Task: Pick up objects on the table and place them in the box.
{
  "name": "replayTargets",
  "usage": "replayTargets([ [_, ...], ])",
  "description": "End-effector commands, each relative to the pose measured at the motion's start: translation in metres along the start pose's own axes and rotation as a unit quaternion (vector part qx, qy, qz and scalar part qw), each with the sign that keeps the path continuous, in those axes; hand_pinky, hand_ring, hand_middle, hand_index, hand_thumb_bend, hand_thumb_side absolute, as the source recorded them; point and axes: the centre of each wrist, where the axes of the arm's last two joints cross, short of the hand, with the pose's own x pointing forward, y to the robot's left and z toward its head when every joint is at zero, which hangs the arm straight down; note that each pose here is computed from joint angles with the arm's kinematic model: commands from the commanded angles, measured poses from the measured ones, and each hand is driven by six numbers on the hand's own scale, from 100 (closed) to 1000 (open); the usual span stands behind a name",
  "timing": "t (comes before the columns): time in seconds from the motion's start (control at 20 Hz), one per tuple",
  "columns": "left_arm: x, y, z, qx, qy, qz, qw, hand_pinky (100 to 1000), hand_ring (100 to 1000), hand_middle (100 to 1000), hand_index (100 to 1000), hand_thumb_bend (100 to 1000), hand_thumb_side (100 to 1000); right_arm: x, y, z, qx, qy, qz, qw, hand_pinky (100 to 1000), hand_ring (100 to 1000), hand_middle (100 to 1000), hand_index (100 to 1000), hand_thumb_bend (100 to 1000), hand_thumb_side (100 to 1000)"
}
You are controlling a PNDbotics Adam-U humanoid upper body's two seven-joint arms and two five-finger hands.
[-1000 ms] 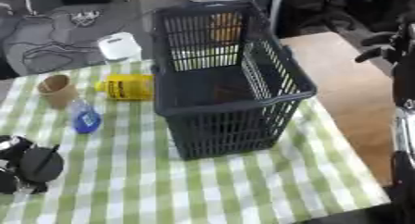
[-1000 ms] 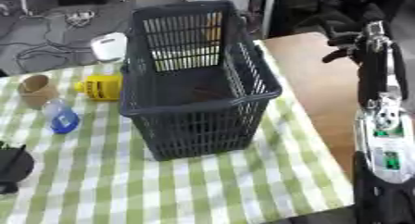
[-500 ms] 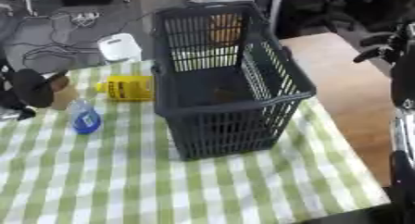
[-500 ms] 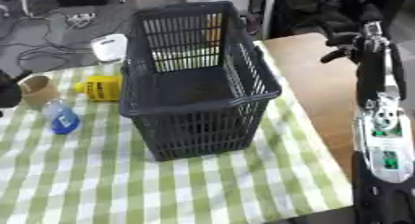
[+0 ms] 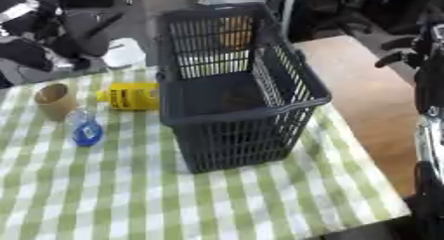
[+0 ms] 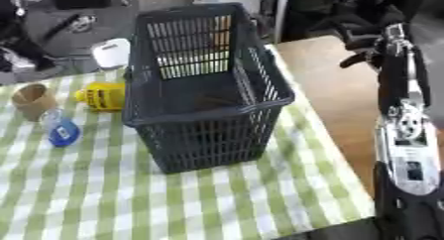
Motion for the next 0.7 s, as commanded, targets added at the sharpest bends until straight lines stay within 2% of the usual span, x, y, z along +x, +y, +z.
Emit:
replayTargets([
  [0.05, 0.026, -0.002, -0.026, 0.005, -0.013, -0.041, 0.999, 506, 392, 178, 278, 324, 100, 0.006, 0.002, -0.006, 0.009, -0.015, -0.005, 1.0, 450, 577, 612, 703, 100, 641],
  [0.15, 0.038, -0.01, -0.04, 0.014, -0.016, -0.068, 0.997, 517, 407, 197, 296, 341, 100, 0.006, 0.004, -0.006, 0.013, -0.016, -0.008, 1.0, 450, 577, 612, 703, 100, 642],
  [0.25, 0.049, -0.018, -0.05, 0.037, -0.019, -0.097, 0.994, 531, 425, 228, 325, 394, 100, 0.005, 0.006, -0.006, 0.017, -0.016, -0.011, 1.0, 449, 577, 612, 703, 100, 644],
  [0.3, 0.053, -0.023, -0.053, 0.051, -0.018, -0.11, 0.992, 546, 447, 266, 363, 478, 100, 0.005, 0.007, -0.006, 0.019, -0.016, -0.012, 1.0, 449, 576, 612, 703, 100, 644],
  [0.35, 0.056, -0.028, -0.056, 0.068, -0.017, -0.124, 0.99, 546, 447, 266, 363, 478, 100, 0.005, 0.007, -0.006, 0.02, -0.016, -0.013, 1.0, 449, 576, 612, 703, 100, 644],
  [0.4, 0.058, -0.033, -0.058, 0.083, -0.018, -0.135, 0.987, 556, 464, 326, 420, 647, 285, 0.005, 0.008, -0.006, 0.021, -0.016, -0.014, 1.0, 449, 576, 612, 703, 100, 644],
  [0.45, 0.06, -0.037, -0.059, 0.1, -0.02, -0.147, 0.984, 556, 464, 326, 420, 647, 285, 0.005, 0.008, -0.006, 0.021, -0.016, -0.014, 1.0, 449, 576, 612, 703, 100, 644],
  [0.5, 0.06, -0.042, -0.06, 0.113, -0.021, -0.155, 0.981, 551, 463, 334, 428, 700, 381, 0.005, 0.008, -0.006, 0.021, -0.016, -0.014, 1.0, 449, 576, 612, 703, 100, 645],
  [0.55, 0.059, -0.047, -0.061, 0.126, -0.024, -0.159, 0.979, 559, 481, 383, 473, 827, 549, 0.005, 0.008, -0.006, 0.021, -0.016, -0.014, 1.0, 449, 576, 612, 703, 100, 645],
  [0.6, 0.058, -0.052, -0.061, 0.138, -0.027, -0.164, 0.976, 617, 565, 526, 627, 947, 733, 0.005, 0.007, -0.006, 0.02, -0.016, -0.014, 1.0, 449, 576, 612, 703, 100, 646],
  [0.65, 0.058, -0.054, -0.061, 0.148, -0.032, -0.174, 0.973, 617, 565, 526, 627, 947, 733, 0.005, 0.007, -0.006, 0.02, -0.016, -0.014, 1.0, 449, 576, 612, 703, 100, 646],
  [0.7, 0.057, -0.057, -0.06, 0.154, -0.035, -0.183, 0.97, 699, 680, 680, 760, 1000, 862, 0.005, 0.007, -0.006, 0.02, -0.016, -0.014, 1.0, 449, 576, 612, 703, 100, 646],
])
